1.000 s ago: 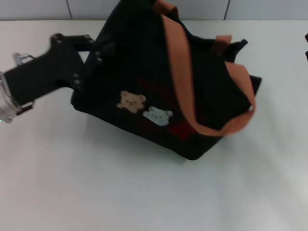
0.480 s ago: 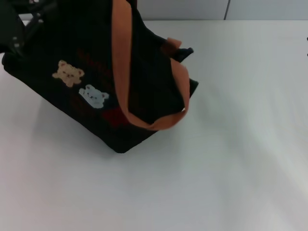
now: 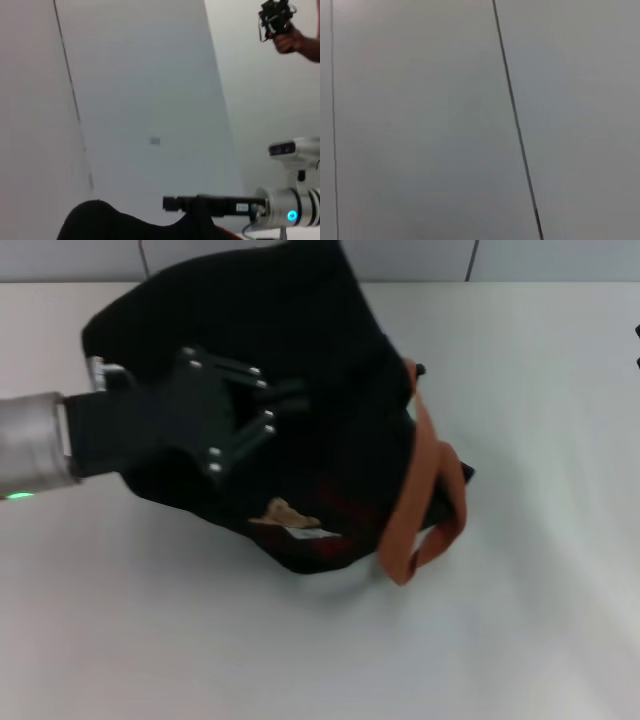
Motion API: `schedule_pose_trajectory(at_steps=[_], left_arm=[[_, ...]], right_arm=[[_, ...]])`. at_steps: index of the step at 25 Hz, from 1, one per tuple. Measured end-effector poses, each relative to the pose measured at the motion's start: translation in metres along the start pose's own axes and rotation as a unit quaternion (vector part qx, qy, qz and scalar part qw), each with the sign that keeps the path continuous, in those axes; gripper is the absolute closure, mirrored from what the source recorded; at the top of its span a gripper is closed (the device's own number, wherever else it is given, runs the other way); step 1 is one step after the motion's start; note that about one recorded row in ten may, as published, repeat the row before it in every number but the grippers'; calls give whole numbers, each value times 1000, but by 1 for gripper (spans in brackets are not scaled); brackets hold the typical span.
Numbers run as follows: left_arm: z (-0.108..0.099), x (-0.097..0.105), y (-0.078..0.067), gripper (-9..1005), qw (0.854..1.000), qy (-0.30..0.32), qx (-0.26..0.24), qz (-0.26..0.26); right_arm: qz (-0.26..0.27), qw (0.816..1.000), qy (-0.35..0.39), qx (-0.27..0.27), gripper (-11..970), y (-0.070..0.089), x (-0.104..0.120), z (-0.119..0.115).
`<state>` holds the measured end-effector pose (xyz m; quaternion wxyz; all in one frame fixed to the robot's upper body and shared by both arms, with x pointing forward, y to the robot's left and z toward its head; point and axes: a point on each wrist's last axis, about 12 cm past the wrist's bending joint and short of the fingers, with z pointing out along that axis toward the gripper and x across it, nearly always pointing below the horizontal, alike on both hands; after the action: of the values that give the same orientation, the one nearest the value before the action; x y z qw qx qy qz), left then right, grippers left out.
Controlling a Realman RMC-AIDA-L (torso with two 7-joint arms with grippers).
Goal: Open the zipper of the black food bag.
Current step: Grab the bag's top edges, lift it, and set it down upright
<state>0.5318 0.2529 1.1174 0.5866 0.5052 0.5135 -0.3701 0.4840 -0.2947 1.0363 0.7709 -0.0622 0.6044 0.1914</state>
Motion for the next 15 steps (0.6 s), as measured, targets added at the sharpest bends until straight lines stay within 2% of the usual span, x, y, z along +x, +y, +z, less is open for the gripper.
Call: schedule_pose_trajectory(at_steps=[8,12,15], left_arm=[[29,-4,7,917,999,-16,36,-1],[43,-6,13,917,999,-12,48,1],[44,-6,14,917,999,-13,46,2]], right_arm=[[15,998,52,12,519,-2,13,2],[35,994,104,-9,505,4,24,4],[33,988,142,-41,488,10,32,3]])
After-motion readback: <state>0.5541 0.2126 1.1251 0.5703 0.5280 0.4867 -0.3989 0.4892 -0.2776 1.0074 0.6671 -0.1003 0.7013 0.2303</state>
